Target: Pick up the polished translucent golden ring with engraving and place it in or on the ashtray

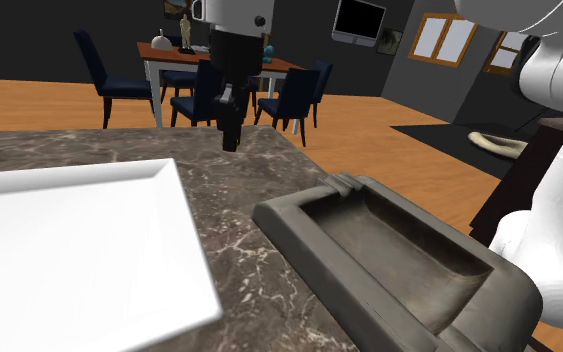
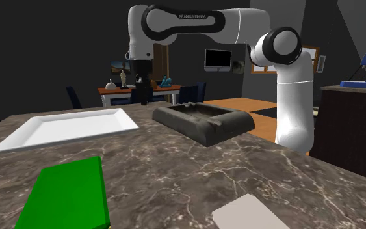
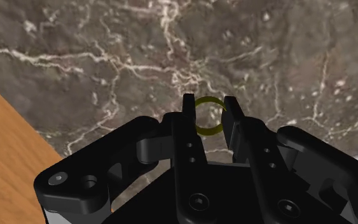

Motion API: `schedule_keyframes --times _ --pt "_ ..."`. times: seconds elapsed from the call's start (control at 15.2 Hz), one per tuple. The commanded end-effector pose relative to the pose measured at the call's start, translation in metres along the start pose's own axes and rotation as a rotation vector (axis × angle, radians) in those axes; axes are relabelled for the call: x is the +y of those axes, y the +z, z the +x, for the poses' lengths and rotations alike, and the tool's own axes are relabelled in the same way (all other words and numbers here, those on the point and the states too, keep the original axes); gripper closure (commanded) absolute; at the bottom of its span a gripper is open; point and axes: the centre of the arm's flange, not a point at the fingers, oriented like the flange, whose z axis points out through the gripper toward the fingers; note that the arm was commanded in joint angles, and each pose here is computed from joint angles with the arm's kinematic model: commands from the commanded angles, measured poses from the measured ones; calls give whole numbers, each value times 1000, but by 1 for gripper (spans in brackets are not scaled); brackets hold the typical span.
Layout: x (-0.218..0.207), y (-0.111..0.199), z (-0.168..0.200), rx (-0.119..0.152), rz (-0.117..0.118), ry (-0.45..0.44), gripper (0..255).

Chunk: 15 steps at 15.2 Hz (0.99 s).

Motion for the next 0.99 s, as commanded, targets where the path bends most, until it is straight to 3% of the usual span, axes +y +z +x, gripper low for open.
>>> schedule_keyframes --times 0.0,0.92 --pt "0 -11 0 -1 0 0 255" --pt "0 -84 0 -1 0 0 255"
